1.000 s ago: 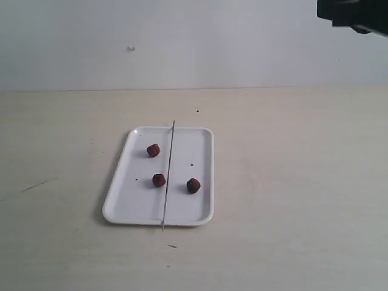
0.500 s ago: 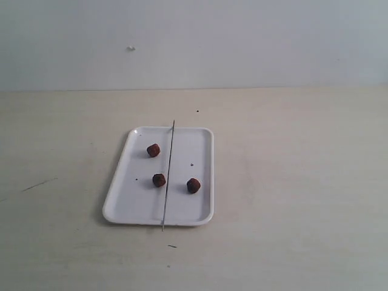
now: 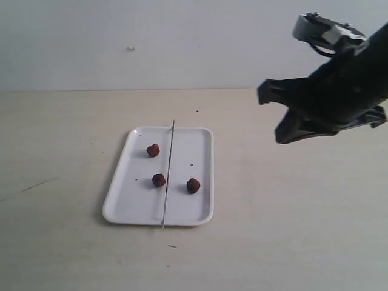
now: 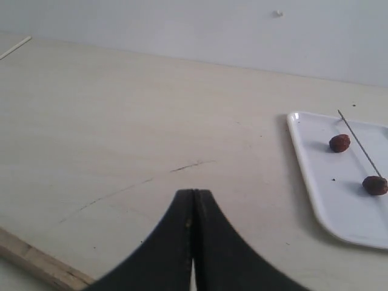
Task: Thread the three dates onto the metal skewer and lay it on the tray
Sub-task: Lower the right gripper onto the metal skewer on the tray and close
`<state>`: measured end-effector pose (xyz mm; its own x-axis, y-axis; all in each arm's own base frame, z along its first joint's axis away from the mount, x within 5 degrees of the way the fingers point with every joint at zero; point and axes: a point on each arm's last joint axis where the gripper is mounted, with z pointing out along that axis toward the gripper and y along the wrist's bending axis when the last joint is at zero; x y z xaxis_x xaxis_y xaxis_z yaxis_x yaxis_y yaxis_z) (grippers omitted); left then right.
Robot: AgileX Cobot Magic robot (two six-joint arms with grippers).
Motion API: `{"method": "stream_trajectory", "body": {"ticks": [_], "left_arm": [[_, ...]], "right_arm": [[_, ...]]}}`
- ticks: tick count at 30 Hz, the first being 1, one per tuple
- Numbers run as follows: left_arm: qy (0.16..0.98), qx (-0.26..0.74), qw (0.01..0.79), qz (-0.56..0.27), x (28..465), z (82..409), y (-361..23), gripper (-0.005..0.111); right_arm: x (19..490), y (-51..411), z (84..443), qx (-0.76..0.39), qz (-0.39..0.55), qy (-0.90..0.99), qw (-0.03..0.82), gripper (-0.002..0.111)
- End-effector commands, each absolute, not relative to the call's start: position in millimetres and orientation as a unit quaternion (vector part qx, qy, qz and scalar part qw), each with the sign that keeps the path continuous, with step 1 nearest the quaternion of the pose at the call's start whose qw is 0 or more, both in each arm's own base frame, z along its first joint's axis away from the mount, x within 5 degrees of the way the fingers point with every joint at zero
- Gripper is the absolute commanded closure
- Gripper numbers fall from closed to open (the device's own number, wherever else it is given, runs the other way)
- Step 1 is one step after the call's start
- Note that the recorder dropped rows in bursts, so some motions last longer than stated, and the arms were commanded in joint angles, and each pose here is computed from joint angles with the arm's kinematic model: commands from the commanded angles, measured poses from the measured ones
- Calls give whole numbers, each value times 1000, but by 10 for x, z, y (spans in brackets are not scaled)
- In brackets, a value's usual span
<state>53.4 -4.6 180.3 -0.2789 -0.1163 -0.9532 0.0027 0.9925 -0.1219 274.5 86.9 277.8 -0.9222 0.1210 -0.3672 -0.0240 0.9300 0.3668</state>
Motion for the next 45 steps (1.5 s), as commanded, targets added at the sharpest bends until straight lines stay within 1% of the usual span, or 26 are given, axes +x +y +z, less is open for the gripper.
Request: {"method": "stream_trajectory", "body": {"ticks": [1, 2, 4, 7, 10, 13, 16, 21, 23, 32, 40, 45], "left_arm": [[795, -34, 603, -52, 531, 1809, -48, 107], [795, -34, 603, -52, 531, 1809, -48, 107], [795, -34, 603, -52, 531, 1809, -48, 107], [795, -34, 603, -52, 531, 1809, -48, 107], [795, -34, 603, -52, 531, 1809, -48, 107], [795, -34, 603, -52, 531, 1809, -48, 107], [795, -34, 603, -52, 531, 1809, -48, 107], [795, -34, 603, -52, 531, 1809, -48, 107], [795, -34, 603, -52, 531, 1809, -48, 107], [795, -34, 603, -52, 531, 1809, -48, 107], [795, -34, 603, -52, 531, 1809, -48, 107], [795, -34, 603, -52, 531, 1809, -48, 107]], "right_arm": [[2661, 1388, 2730, 43, 203, 955, 212, 108], [2645, 1473, 2691, 49, 197, 956, 211, 108], [2628, 1774, 2457, 77, 158, 966, 189, 108], [2776, 2144, 2170, 47, 125, 980, 150, 108], [3019, 2493, 2051, 11, 97, 987, 127, 108], [3156, 2647, 1946, 1, 79, 990, 117, 107], [3231, 2710, 1775, 1, 66, 993, 101, 96], [3310, 2743, 1603, -10, 45, 994, 100, 70], [3333, 2741, 1574, -8, 39, 993, 107, 64], [3400, 2697, 1563, -10, 12, 991, 135, 63], [3496, 2843, 1483, 12, 36, 992, 118, 63], [3502, 2844, 1410, 19, 29, 993, 111, 64]]}}
